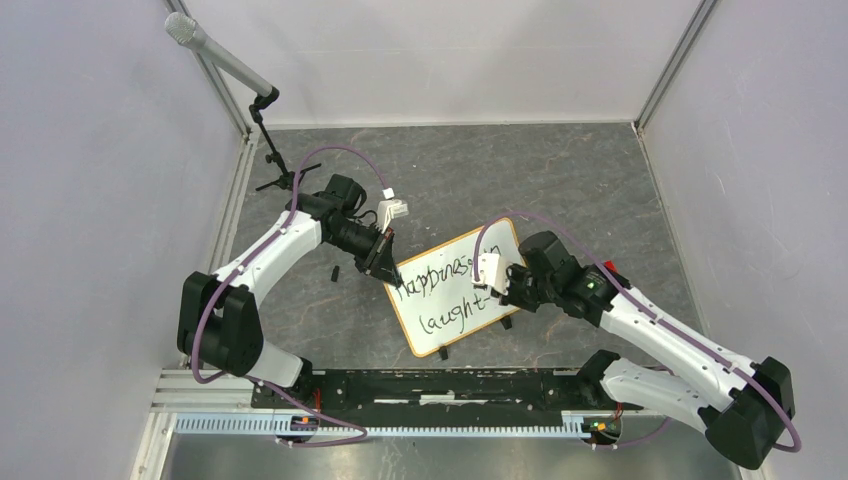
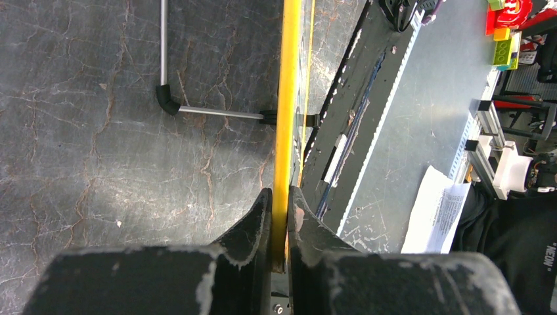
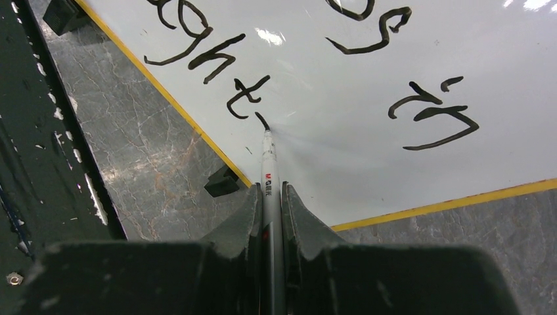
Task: Write a sentence on the whiteboard
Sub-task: Write a sentence on the whiteboard, then pick up the pen cap from the center of the board.
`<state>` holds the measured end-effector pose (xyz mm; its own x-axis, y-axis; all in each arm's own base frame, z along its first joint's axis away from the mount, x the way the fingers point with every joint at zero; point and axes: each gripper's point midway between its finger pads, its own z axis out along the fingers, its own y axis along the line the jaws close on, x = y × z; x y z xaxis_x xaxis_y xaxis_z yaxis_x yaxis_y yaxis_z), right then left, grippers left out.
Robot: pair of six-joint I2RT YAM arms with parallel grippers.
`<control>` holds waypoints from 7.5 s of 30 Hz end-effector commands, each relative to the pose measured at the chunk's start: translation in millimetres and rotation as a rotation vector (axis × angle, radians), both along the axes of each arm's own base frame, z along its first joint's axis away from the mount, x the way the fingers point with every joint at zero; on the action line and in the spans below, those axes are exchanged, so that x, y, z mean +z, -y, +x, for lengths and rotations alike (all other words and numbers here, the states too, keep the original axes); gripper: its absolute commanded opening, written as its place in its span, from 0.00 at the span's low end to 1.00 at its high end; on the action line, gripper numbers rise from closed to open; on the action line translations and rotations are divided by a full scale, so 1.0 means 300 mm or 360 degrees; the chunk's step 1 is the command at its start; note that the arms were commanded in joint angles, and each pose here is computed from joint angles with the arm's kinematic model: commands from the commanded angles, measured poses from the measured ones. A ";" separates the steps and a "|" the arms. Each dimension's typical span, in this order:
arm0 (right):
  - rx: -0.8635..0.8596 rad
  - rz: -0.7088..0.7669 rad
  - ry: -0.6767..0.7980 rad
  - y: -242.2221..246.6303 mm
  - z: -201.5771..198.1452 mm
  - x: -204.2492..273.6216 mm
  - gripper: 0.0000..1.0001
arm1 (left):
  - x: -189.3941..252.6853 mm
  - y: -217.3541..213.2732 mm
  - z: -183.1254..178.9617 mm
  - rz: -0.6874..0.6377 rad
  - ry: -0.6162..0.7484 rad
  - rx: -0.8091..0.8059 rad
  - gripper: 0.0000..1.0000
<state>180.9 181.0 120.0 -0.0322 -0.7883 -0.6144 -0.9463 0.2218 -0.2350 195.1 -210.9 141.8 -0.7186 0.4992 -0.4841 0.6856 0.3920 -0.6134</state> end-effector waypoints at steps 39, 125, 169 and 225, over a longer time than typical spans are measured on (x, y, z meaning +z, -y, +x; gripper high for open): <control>-0.0006 -0.0054 0.0068 0.020 0.036 0.000 0.00 | -0.095 -0.058 -0.008 0.0242 0.0009 0.0027 0.02; -0.0228 -0.0063 0.0196 0.070 0.133 0.099 0.00 | -0.093 -0.057 -0.010 0.0243 0.0014 0.0023 0.03; -0.0106 -0.0176 0.0123 0.111 0.078 0.006 0.00 | -0.095 -0.056 -0.009 0.0245 0.0018 0.0018 0.03; -0.0184 0.0701 0.0080 -0.130 0.190 0.502 0.00 | -0.318 -0.565 0.261 0.1200 0.0236 0.0796 0.52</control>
